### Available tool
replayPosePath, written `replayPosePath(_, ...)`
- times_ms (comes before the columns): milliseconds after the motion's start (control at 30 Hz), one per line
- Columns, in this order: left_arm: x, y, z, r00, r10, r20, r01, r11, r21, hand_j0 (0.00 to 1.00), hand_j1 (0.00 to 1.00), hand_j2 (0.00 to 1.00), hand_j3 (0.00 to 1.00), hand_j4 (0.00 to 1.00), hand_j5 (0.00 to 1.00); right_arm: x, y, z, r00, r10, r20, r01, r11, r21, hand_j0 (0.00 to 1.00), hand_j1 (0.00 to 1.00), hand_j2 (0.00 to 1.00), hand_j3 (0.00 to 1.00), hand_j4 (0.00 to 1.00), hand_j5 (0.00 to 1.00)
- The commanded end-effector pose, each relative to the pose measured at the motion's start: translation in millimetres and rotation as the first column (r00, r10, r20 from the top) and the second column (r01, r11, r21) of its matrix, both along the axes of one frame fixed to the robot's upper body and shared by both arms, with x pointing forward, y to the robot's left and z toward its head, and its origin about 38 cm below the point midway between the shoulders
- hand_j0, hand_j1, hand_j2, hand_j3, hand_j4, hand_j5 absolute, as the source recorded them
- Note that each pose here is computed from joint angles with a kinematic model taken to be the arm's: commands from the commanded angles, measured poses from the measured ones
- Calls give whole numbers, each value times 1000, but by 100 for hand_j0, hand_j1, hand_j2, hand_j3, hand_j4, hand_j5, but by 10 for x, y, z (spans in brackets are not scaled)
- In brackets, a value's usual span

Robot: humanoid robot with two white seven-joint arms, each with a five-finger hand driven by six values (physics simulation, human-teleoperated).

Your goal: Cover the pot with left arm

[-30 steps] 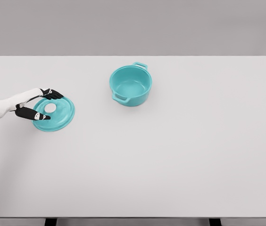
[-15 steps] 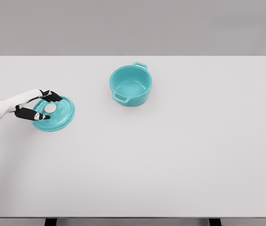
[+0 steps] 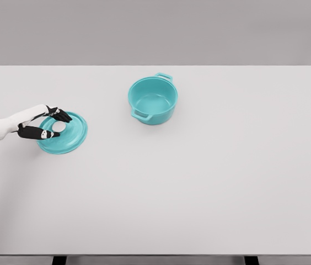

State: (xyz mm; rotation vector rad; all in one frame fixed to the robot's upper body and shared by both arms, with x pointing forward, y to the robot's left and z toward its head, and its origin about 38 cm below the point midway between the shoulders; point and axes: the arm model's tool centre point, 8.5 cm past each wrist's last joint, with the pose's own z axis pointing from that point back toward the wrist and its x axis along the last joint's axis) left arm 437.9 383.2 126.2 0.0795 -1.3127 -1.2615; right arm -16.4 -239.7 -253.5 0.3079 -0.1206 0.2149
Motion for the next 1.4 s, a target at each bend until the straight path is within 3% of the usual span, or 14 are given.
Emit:
replayPosePath(0, -27, -10, -69, 1000, -23, -16, 24, 999, 38, 63, 63, 63, 63, 63, 63, 0, 0, 0, 1000, 2, 0, -2, 1000, 1, 100, 100, 100, 100, 100, 100)
replayPosePath(400, -33, -22, -75, 999, -31, -15, 32, 999, 37, 52, 52, 52, 52, 52, 52, 0, 0, 0, 1000, 0, 0, 0, 1000, 0, 100, 100, 100, 100, 100, 100)
replayPosePath(733, -39, -118, -26, 998, -65, -4, 65, 997, 31, 48, 48, 48, 48, 48, 48, 0, 0, 0, 1000, 0, 0, 0, 1000, 0, 100, 100, 100, 100, 100, 100)
replayPosePath(1367, 88, -476, 383, 983, -168, 80, 166, 986, 26, 49, 49, 49, 49, 49, 49, 0, 0, 0, 1000, 0, 0, 0, 1000, 0, 100, 100, 100, 100, 100, 100)
